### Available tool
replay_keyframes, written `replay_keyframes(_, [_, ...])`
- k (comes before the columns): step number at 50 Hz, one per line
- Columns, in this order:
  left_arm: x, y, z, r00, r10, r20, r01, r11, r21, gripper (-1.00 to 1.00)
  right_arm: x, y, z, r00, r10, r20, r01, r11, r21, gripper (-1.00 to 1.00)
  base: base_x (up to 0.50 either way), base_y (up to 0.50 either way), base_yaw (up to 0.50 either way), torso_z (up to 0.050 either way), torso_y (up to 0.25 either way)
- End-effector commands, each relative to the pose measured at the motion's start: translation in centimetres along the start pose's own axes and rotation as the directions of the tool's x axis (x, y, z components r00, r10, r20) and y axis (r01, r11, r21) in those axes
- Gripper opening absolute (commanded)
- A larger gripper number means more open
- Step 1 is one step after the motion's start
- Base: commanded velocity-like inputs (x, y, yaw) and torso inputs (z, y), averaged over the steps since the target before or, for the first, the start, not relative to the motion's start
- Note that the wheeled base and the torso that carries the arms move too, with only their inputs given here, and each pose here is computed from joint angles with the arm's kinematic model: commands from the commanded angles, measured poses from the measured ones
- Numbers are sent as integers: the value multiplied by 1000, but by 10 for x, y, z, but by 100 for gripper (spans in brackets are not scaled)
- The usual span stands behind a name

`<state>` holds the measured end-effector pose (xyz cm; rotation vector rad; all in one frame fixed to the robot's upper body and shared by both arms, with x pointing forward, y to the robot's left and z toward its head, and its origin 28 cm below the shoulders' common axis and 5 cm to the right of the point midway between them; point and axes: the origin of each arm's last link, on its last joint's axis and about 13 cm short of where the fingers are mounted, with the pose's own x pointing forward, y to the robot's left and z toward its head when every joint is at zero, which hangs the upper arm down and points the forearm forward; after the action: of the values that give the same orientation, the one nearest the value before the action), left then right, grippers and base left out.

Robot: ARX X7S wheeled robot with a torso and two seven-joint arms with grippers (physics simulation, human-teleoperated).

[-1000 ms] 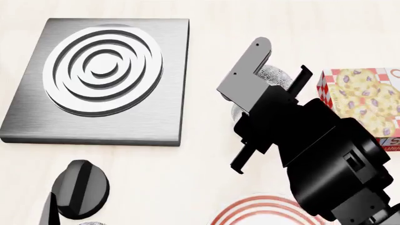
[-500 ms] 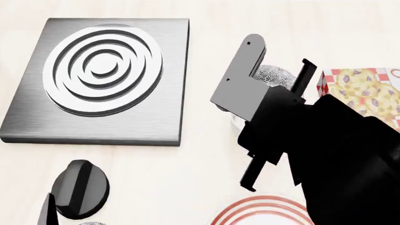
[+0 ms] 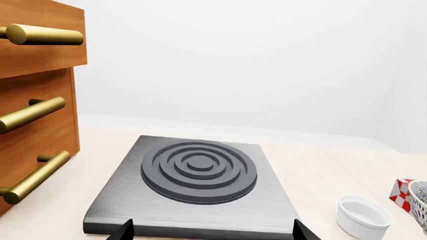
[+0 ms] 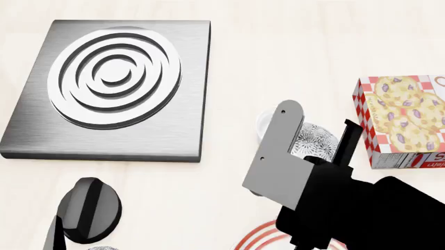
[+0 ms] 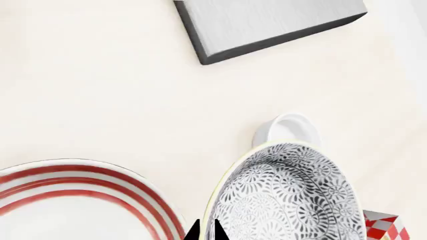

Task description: Pick the akita bowl on the ramekin and place it on the plate.

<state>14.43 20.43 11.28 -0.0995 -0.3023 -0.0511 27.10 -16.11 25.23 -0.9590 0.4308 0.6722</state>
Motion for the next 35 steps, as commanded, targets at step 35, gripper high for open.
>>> replay_keyframes(35, [0, 0, 0, 1000, 3, 1, -3, 1000, 3, 100, -7, 69, -41, 987, 147, -58, -147, 989, 7, -100, 0, 0, 0, 0, 0])
